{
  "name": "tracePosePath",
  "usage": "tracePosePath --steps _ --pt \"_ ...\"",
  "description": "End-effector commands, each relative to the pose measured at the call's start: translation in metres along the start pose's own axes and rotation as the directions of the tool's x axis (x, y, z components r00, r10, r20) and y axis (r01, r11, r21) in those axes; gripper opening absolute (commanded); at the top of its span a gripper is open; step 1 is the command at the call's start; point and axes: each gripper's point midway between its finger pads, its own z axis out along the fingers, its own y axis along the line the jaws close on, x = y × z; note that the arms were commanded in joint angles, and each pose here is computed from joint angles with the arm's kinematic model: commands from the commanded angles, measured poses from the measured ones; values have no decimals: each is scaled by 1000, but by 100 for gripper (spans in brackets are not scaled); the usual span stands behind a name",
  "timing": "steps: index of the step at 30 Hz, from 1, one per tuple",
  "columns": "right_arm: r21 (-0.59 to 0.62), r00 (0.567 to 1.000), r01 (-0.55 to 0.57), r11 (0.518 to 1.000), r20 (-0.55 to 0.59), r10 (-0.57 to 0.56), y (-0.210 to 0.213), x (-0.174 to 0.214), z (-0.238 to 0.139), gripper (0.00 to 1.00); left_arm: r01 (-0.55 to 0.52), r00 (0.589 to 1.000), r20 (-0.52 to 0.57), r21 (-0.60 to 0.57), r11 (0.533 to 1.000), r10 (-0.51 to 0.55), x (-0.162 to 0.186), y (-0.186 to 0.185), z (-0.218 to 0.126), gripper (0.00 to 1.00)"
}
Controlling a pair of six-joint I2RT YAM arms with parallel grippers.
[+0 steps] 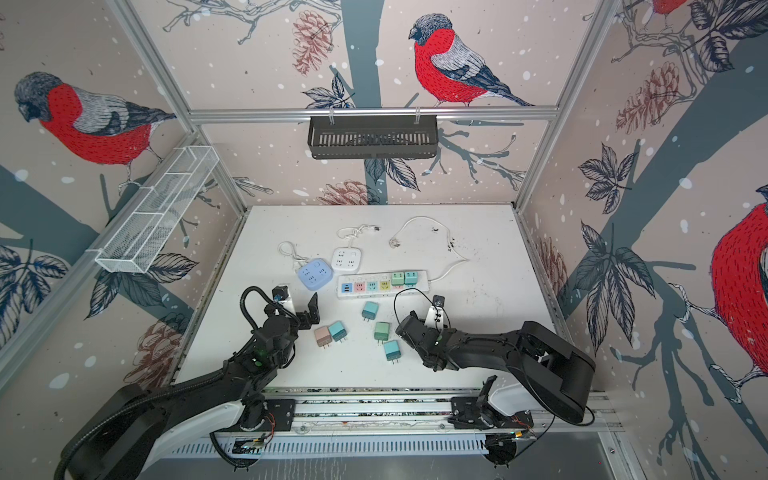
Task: Insert the plug
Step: 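Close the right gripper on a light-green plug and lift it, then carry the green plug toward the left gripper while left reaches to meet it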
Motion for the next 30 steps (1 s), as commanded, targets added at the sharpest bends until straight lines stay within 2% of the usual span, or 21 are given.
tracePosePath --steps 1,6,11,14,16,19,24,27,30 --pt "-61 1000 14 998 13 -13 9 -5 -8 17 22 999 44 17 1000 -23 -13 -5 1 97" --pt "-194 984 7 981 175 28 27 -47 -34 13 19 999 46 19 1000 -20 -15 -6 2 97" --pt "-316 924 8 949 366 114 32 -93 -71 8 23 998 53 26 999 -25 -15 -5 0 97" --pt "-411 861 74 909 486 150 35 -113 -98 5 21 998 63 46 999 -24 -17 -8 -2 97" --pt "-449 798 136 883 578 171 34 -126 -118 4 14 997 69 70 997 -19 -17 -11 -3 97" --pt "-472 708 218 854 678 194 32 -139 -143 4 8 997 79 102 995 -16 -20 -16 -5 97" --pt "-452 616 395 800 776 134 48 -145 -171 4 17 995 90 186 982 -34 -30 -30 -12 97" --pt "-427 571 540 726 819 57 68 -137 -182 4 49 992 96 287 957 -79 -44 -46 -20 97" --pt "-408 517 627 663 855 37 79 -130 -192 4 63 988 105 422 904 -118 -59 -68 -35 97"
